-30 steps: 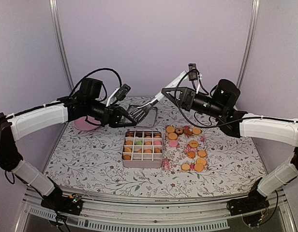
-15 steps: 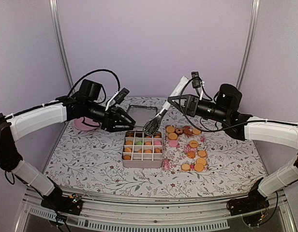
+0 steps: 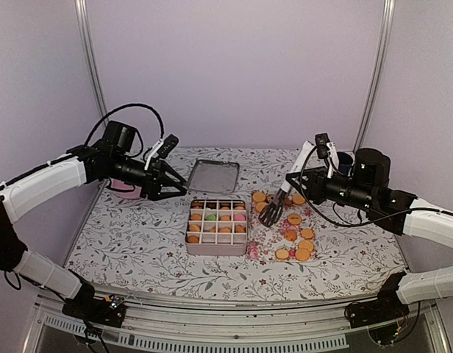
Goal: Pack the cookies
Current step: Pick up the fake cookies from the plate.
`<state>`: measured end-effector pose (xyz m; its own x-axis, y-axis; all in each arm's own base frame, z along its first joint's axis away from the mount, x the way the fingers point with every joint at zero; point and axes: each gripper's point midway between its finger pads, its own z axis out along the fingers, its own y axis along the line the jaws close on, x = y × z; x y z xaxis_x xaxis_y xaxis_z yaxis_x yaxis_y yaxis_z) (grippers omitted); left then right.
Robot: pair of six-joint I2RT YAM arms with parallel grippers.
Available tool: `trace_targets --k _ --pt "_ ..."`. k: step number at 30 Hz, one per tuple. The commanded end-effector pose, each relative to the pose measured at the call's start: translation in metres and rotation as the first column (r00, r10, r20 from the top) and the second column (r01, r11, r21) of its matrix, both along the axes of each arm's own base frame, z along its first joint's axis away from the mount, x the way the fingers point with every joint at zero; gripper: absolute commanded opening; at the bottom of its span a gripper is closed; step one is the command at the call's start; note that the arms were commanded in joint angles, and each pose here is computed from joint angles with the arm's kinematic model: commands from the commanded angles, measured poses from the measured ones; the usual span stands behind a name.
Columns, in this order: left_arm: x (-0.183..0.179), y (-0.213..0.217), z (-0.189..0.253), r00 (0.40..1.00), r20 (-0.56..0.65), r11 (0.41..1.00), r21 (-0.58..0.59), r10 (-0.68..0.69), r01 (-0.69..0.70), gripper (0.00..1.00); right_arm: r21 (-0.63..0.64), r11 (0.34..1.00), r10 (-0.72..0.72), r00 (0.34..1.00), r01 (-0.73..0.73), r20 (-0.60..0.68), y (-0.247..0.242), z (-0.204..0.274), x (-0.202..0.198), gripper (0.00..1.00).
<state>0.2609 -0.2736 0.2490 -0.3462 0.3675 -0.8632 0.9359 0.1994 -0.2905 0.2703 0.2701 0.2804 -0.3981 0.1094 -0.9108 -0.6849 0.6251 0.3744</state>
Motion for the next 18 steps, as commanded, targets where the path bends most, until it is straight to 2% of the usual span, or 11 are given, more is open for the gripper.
trace_targets --k 1,8,18 --pt "0.006 0.019 -0.015 0.997 0.057 0.994 0.091 0.051 -0.056 0.54 -0.1 0.991 -0.092 0.996 0.093 0.009 -0.023 -0.022 0.001 0.36" --pt "0.016 0.041 -0.027 0.989 0.093 0.981 0.142 0.117 -0.129 0.54 -0.165 0.977 -0.142 0.99 0.138 -0.016 -0.027 -0.048 -0.004 0.37" --pt "0.022 0.057 -0.035 0.982 0.109 0.971 0.166 0.157 -0.174 0.53 -0.316 0.911 -0.261 0.964 0.264 0.051 -0.011 -0.07 -0.018 0.38"
